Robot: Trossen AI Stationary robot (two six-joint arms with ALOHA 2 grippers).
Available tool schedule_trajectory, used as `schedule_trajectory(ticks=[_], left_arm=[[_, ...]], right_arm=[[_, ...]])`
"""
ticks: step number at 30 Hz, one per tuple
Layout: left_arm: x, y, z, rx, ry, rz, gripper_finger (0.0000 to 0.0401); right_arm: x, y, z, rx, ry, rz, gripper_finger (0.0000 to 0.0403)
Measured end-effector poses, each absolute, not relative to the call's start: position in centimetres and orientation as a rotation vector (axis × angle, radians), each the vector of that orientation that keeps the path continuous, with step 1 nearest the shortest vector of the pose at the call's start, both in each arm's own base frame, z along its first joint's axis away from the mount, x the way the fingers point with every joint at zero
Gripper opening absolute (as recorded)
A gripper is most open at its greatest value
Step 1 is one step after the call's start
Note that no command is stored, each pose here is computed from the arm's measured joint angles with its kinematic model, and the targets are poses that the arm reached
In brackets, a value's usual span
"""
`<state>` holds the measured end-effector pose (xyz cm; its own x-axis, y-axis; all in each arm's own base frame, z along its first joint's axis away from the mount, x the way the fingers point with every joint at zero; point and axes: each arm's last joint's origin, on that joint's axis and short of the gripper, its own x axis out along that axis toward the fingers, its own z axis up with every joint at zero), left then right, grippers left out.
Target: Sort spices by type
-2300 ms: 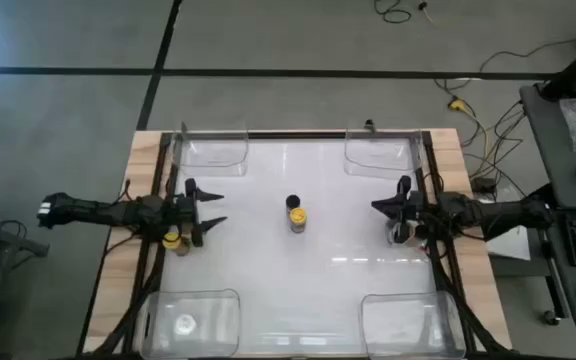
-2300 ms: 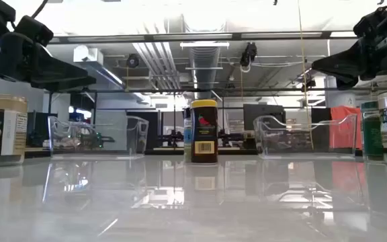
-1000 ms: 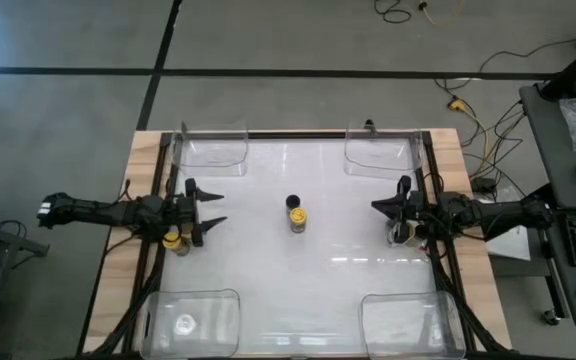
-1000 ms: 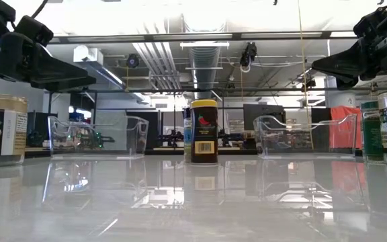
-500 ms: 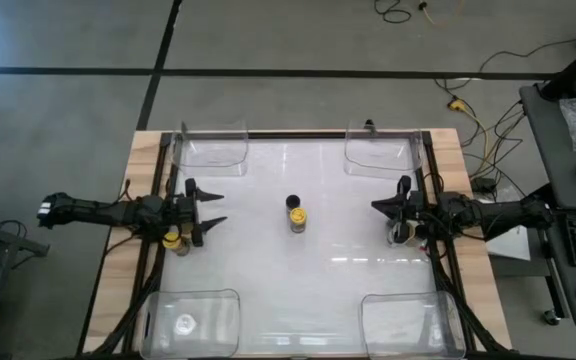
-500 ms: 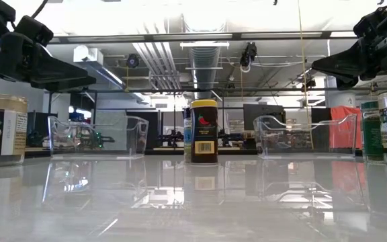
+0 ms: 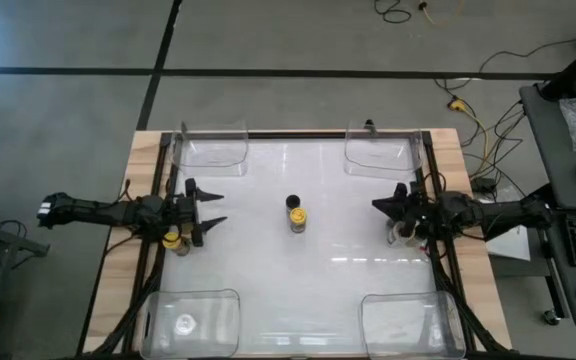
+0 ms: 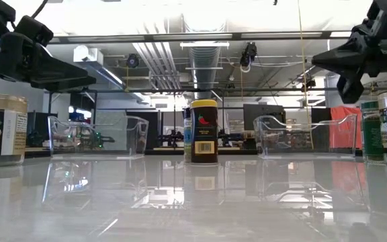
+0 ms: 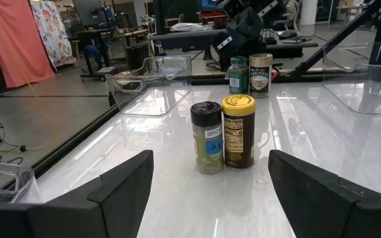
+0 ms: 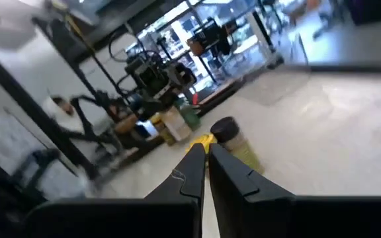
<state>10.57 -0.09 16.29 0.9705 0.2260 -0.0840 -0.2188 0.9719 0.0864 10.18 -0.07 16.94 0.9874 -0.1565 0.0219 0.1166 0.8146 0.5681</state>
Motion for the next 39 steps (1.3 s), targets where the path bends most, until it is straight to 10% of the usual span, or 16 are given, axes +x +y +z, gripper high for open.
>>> schedule_trajectory(ticks=[15, 30, 39], left_arm=[[10.6, -0.1, 16.3, 0.077, 0.093, 0.225, 0.0283], [10.6, -0.1, 16.3, 0.077, 0.094, 0.225, 0.0283], [10.6, -0.1, 16.3, 0.077, 0.094, 0.225, 0.0283]], right_arm=[[12.6, 0.3, 24.4, 0.302, 0.366, -0.140, 0.0025], [17.2, 0.3, 30.6, 0.534, 1.070, -0.576, 0.0251], [18.7, -0.5, 29.9, 0.524, 1.401, -0.680, 0.0321]])
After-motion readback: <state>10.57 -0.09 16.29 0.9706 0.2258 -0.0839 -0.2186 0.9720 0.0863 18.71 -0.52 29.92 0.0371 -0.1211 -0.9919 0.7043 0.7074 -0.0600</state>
